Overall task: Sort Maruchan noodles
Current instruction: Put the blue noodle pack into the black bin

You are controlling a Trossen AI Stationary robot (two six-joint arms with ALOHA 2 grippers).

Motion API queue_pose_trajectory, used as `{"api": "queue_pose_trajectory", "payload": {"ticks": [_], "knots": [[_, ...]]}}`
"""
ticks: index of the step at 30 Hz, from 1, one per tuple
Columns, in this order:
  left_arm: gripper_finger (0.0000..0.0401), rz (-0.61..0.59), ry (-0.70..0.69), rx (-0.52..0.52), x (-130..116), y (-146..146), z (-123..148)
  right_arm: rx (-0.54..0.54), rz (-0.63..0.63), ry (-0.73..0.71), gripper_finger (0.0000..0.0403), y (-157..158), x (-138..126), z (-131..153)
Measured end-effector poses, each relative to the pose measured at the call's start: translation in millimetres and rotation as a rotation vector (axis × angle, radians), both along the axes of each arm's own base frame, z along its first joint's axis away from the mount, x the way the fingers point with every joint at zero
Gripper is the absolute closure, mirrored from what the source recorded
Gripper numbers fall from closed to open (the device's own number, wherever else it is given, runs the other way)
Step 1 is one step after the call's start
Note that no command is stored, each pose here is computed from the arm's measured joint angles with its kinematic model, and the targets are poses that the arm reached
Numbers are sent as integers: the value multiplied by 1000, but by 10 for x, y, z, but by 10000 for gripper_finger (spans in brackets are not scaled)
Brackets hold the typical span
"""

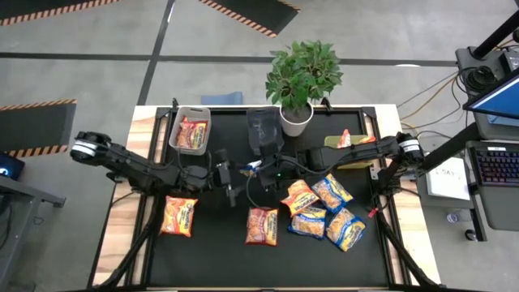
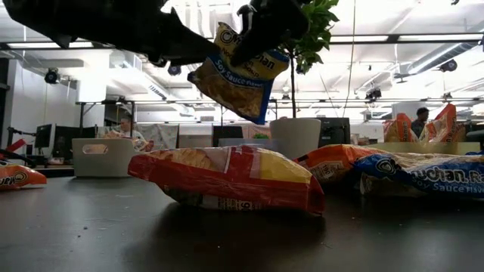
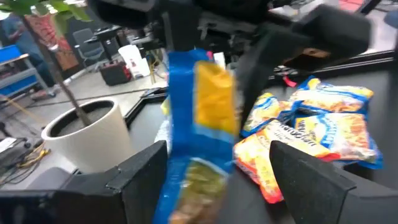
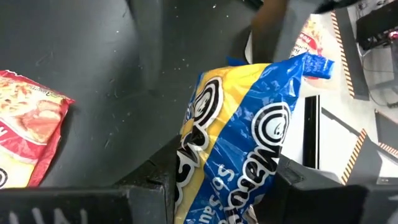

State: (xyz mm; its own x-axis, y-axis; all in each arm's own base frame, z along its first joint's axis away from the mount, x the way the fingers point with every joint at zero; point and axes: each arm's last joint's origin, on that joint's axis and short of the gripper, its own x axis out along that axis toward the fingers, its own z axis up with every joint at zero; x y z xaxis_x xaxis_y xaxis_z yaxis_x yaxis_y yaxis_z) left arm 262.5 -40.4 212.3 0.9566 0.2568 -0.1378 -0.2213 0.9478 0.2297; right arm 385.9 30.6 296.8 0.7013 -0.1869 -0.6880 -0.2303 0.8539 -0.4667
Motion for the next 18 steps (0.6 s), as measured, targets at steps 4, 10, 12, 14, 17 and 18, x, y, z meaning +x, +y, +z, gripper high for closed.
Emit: {"api": "queue_pose_trajectory", "payload": {"ticks": [4,10,12,14,17,18], "knots": [[146,2,0,-3,9,47,0,3,4,-1,271,6,1,1],[165,-27,-3,-41,31,98,-16,2,6,-1,271,10,0,1],[169,-20,5,-41,56,111,-55,1,6,-1,271,10,0,1],[170,-19,13,-40,86,108,-106,2,6,-1,271,10,0,1],[170,-18,13,-33,137,101,-179,3,6,5,271,10,-3,-3],[170,-19,10,-30,152,98,-198,3,6,6,271,10,-4,-4]]}}
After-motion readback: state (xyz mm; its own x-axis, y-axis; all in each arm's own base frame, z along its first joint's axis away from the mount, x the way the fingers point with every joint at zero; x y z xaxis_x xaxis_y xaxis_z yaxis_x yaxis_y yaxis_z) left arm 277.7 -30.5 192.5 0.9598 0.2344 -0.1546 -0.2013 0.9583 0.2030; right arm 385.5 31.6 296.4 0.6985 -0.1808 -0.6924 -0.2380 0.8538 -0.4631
